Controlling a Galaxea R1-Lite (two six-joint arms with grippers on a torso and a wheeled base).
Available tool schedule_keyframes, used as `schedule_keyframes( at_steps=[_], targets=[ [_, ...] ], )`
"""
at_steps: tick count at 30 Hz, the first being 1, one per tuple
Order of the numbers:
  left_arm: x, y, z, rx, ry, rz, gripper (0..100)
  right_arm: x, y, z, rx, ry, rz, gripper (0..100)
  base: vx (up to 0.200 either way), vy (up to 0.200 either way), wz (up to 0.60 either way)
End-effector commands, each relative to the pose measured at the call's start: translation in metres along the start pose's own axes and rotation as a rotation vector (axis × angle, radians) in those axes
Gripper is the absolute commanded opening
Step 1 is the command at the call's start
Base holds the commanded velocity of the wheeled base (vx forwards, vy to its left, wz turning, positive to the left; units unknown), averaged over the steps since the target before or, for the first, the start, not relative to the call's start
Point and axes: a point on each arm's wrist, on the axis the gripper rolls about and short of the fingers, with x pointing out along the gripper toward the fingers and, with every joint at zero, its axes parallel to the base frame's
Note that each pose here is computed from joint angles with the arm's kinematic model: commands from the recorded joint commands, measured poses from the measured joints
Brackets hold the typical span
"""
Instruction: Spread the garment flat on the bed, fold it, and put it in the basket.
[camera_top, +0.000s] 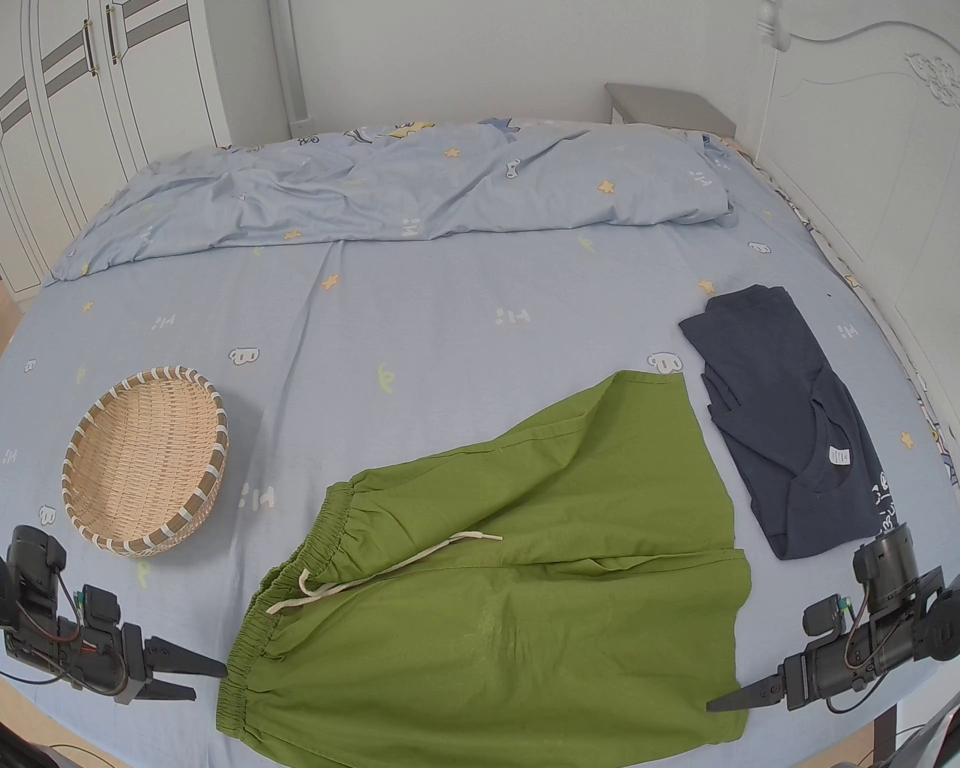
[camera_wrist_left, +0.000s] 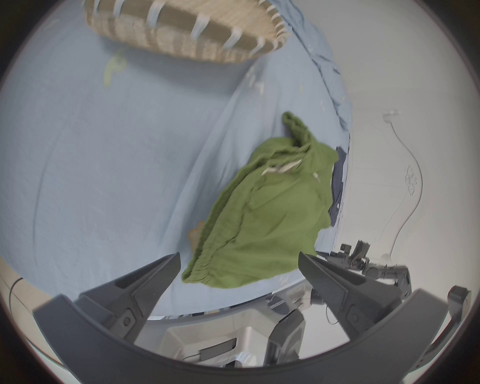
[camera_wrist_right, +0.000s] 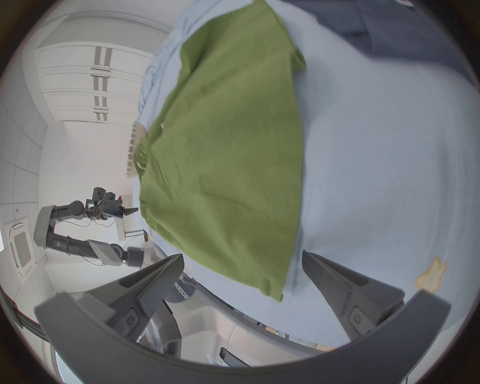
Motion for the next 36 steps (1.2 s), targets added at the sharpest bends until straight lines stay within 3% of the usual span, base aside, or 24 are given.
schedule_keyframes(
  at_steps=[1,5,6,9,10,15,17,21,24,32,36],
  targets=[
    [-0.041,-0.061,0.018,0.128,-0.165,-0.044,100,-0.042,0.030,0.023,-0.107,-0.264,0.041,100,0.000,0.000,0.00],
    [-0.042,-0.094,0.043,0.206,-0.155,-0.105,100,-0.061,0.044,0.052,-0.157,-0.357,0.046,100,0.000,0.000,0.00],
    [-0.034,-0.106,0.064,0.209,-0.132,-0.130,100,-0.072,0.052,0.069,-0.180,-0.397,0.046,100,0.000,0.000,0.00],
    [-0.022,-0.122,0.096,0.202,-0.115,-0.153,100,-0.088,0.064,0.088,-0.215,-0.446,0.048,100,0.000,0.000,0.00],
    [-0.015,-0.126,0.112,0.164,-0.104,-0.161,100,-0.095,0.069,0.093,-0.227,-0.461,0.055,100,0.000,0.000,0.00],
    [-0.001,-0.125,0.122,0.098,-0.063,-0.160,100,-0.097,0.069,0.088,-0.215,-0.453,0.046,100,0.000,0.000,0.00],
    [0.014,-0.108,0.121,0.036,-0.012,-0.131,100,-0.103,0.072,0.073,-0.229,-0.473,0.048,100,0.000,0.000,0.00],
    [0.019,-0.102,0.119,0.015,0.009,-0.120,100,-0.115,0.081,0.067,-0.264,-0.517,0.056,100,0.000,0.000,0.00],
    [0.044,-0.093,0.141,-0.004,0.030,-0.111,100,-0.126,0.091,0.084,-0.297,-0.556,0.065,100,0.000,0.000,0.00],
    [0.097,-0.094,0.196,0.017,0.059,-0.121,100,-0.111,0.088,0.133,-0.305,-0.526,0.058,100,0.000,0.000,0.00],
    [0.120,-0.096,0.206,0.022,0.086,-0.123,100,-0.104,0.081,0.141,-0.341,-0.522,0.039,100,0.000,0.000,0.00]
  ],
)
